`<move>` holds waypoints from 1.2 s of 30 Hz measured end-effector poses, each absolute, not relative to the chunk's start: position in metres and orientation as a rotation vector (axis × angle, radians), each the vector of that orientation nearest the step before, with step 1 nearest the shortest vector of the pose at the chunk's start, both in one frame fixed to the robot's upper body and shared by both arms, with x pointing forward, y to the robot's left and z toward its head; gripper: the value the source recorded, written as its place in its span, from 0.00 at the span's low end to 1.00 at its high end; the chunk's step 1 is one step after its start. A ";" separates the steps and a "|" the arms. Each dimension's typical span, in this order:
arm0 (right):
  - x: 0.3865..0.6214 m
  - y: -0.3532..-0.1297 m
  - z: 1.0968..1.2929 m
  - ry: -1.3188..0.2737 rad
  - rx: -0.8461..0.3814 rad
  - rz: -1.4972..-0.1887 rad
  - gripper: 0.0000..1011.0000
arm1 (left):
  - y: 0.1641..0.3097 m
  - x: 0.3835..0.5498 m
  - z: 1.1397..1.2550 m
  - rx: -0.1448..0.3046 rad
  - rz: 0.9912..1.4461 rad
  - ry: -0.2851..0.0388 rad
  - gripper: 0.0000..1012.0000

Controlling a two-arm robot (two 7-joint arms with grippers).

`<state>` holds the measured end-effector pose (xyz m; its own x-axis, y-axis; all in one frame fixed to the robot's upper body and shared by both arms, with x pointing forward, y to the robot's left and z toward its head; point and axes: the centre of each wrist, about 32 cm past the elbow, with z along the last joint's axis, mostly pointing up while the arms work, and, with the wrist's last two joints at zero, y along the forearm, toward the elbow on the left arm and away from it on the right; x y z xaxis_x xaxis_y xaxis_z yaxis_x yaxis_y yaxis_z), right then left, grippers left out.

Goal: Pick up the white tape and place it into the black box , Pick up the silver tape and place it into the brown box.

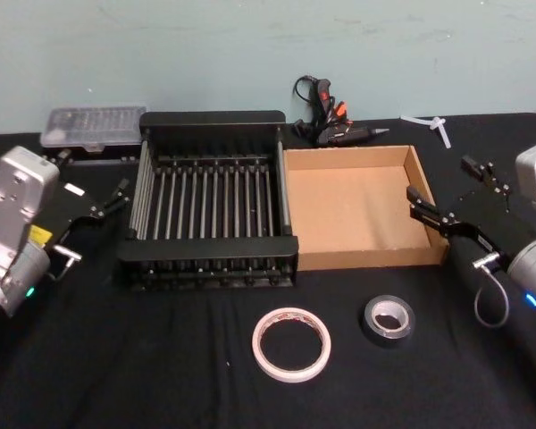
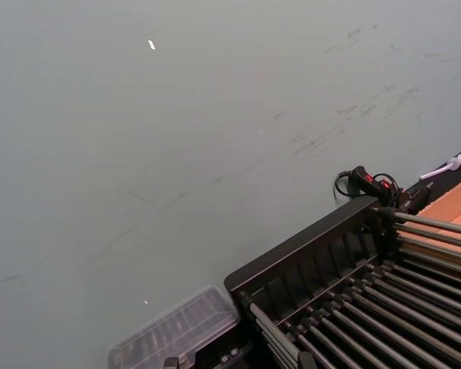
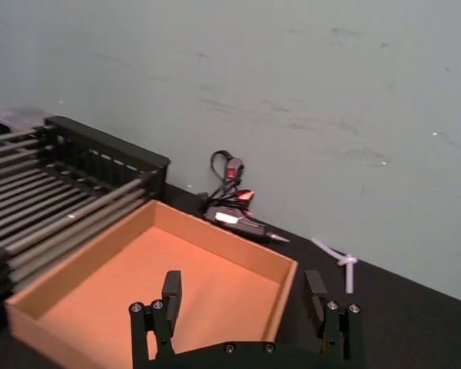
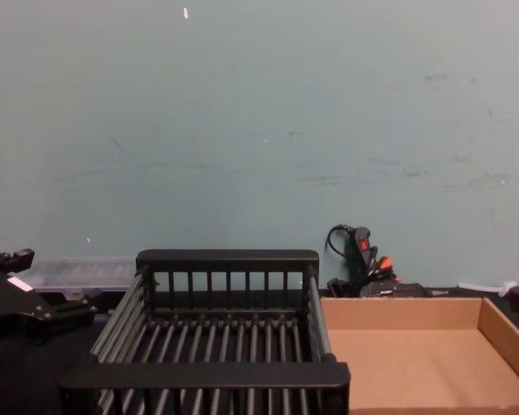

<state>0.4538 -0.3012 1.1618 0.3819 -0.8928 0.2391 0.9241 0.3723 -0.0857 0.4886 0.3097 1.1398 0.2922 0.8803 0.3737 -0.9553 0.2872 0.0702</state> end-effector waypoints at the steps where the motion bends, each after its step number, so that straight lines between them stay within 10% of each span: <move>1: 0.452 -0.301 1.163 -0.157 -0.218 -1.168 0.99 | 0.310 0.489 1.140 0.305 1.248 -0.285 0.99; 36: 0.396 -0.289 1.189 0.236 -0.444 -1.031 0.99 | 0.310 0.489 1.140 0.304 1.248 -0.285 0.99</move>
<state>0.3962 -0.2890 1.1886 0.4996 -0.8661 0.0178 0.7724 0.4360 -0.4619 0.4886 0.3097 1.1398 0.2923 0.8803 0.3737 -0.9553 0.2873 0.0703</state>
